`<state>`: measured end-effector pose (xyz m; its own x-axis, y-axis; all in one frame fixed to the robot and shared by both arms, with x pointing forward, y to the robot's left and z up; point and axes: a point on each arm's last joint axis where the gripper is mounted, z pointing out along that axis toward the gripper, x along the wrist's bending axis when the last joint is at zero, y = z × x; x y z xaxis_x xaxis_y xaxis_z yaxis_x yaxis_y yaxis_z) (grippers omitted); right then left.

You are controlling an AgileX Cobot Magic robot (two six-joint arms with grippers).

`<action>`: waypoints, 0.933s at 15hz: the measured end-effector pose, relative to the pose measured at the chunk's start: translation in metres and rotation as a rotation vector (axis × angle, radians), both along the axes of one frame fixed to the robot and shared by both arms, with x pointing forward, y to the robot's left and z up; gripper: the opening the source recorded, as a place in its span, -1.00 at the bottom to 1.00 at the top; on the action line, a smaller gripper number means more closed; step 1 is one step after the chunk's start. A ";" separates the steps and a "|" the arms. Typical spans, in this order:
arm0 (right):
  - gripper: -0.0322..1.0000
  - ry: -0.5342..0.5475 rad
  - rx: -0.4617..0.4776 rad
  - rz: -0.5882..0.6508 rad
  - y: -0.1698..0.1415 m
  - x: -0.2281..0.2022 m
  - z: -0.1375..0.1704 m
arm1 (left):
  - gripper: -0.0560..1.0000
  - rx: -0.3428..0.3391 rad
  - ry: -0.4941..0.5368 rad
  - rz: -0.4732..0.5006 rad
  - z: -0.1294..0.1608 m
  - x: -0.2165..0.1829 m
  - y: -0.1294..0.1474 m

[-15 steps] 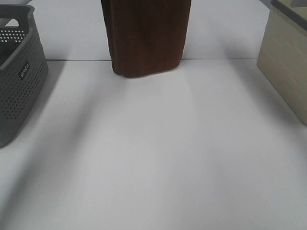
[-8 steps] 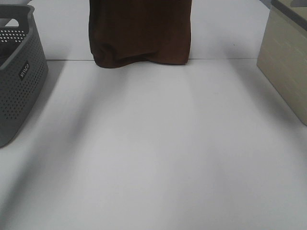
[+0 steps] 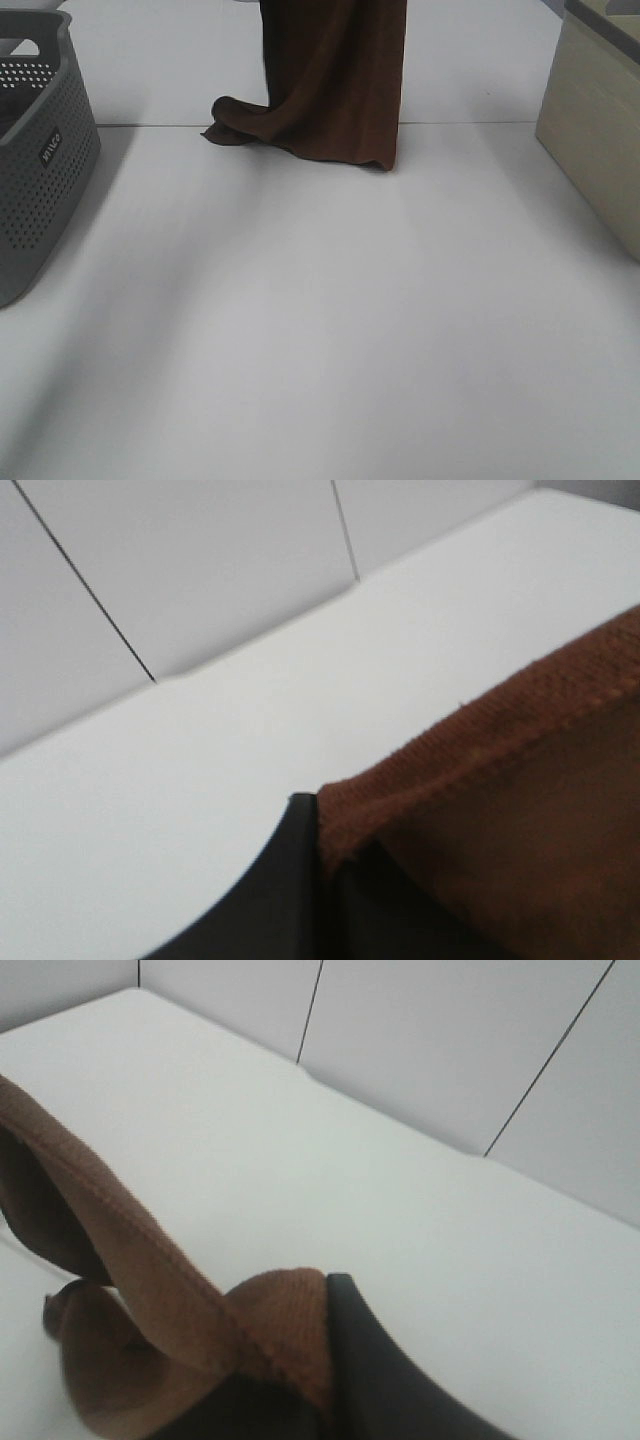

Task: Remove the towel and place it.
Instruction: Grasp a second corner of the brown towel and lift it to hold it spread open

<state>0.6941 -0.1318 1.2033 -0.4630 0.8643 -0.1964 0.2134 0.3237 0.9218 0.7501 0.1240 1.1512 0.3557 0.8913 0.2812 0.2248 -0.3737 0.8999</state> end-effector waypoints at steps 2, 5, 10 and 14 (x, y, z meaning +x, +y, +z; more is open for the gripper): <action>-0.92 0.157 -0.015 0.004 -0.006 -0.024 0.009 | -0.89 0.008 0.210 -0.036 0.017 -0.030 0.005; -0.92 0.265 0.003 0.023 -0.010 -0.045 0.019 | -0.89 -0.034 0.307 -0.018 0.044 -0.060 0.012; -0.92 0.356 0.009 0.076 -0.012 -0.071 0.032 | -0.89 -0.100 0.242 -0.007 0.090 -0.093 0.022; -0.92 0.367 0.032 0.080 -0.012 -0.081 0.041 | -0.89 -0.045 0.365 0.036 0.092 -0.134 0.037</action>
